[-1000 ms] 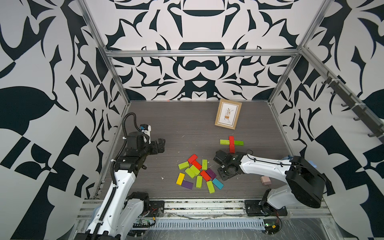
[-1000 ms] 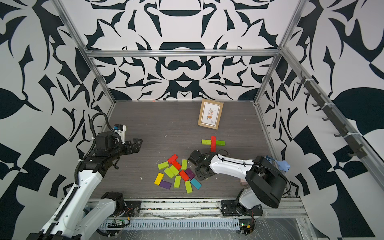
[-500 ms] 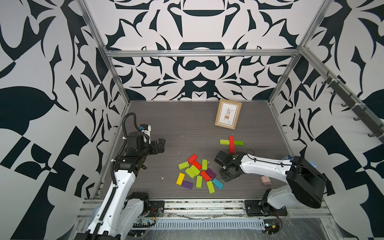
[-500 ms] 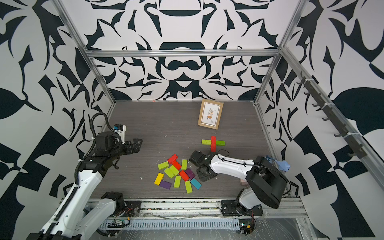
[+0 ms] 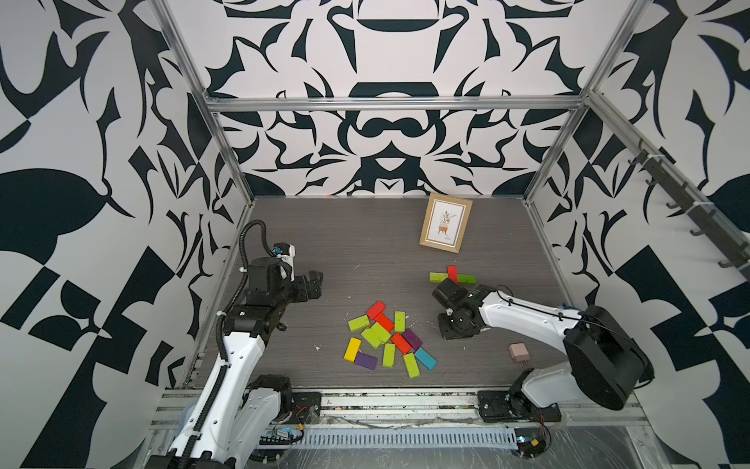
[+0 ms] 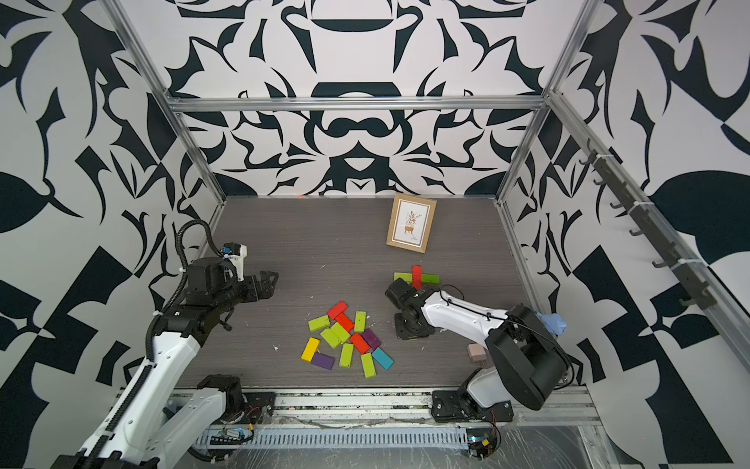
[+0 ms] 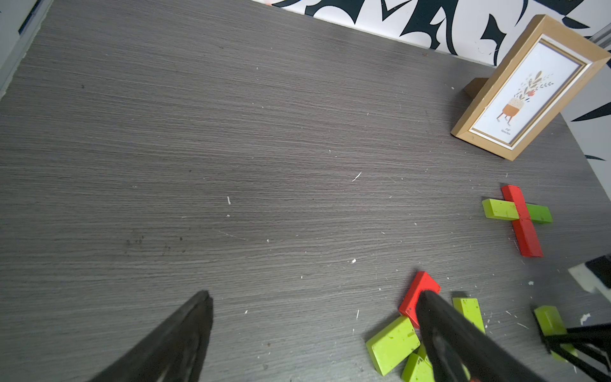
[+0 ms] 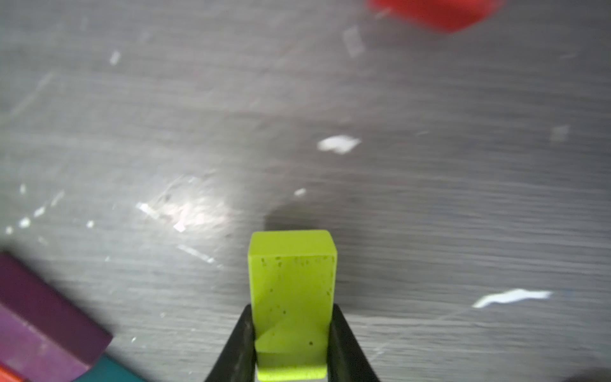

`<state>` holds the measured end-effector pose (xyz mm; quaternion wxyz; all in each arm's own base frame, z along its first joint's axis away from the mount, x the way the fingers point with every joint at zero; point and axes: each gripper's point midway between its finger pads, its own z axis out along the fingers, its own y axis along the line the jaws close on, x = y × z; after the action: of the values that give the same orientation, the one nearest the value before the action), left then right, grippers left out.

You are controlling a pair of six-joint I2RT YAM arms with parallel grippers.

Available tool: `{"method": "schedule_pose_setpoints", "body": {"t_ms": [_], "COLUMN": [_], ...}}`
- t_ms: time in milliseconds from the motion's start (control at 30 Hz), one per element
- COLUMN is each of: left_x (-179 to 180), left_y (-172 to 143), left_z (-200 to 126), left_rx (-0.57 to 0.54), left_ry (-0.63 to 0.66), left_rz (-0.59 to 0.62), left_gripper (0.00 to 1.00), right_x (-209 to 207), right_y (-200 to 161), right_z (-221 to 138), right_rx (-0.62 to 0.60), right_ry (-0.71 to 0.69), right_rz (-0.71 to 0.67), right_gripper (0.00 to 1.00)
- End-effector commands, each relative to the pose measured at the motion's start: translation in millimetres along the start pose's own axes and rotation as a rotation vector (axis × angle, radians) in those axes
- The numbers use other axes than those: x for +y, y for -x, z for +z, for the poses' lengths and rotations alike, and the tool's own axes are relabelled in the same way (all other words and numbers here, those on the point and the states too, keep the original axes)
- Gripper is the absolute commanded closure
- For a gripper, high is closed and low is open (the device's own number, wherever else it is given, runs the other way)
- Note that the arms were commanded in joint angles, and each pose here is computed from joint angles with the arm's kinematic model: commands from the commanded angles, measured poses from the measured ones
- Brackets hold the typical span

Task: Assemble the letter t with building blocks
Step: Pick up the building block from the center of the board, then assemble the building block at the center of the board.

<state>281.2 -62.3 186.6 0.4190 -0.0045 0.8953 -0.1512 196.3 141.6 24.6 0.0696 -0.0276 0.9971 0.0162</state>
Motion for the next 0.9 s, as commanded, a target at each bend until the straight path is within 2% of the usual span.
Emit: {"method": "schedule_pose_setpoints", "body": {"t_ms": [0,167,867], "left_x": [-6,-7,-11], "left_y": [12,12,15], "left_z": [-9,-9,-10], "left_rx": [-0.031,-0.033,-0.042], "left_ry": [-0.015,-0.018,-0.041], "left_rz": [0.011,0.012,0.013], "left_gripper": [0.00,0.00,0.00], "right_x": [-19,-31,-12], "right_y": [8,20,46], "right_z": [-14,-21,-3], "right_rx": [-0.025,-0.041,0.003], "right_ry": [-0.032,-0.038,-0.018], "right_rz": [0.078,0.151,0.176], "right_gripper": [0.87,0.88,0.88]}}
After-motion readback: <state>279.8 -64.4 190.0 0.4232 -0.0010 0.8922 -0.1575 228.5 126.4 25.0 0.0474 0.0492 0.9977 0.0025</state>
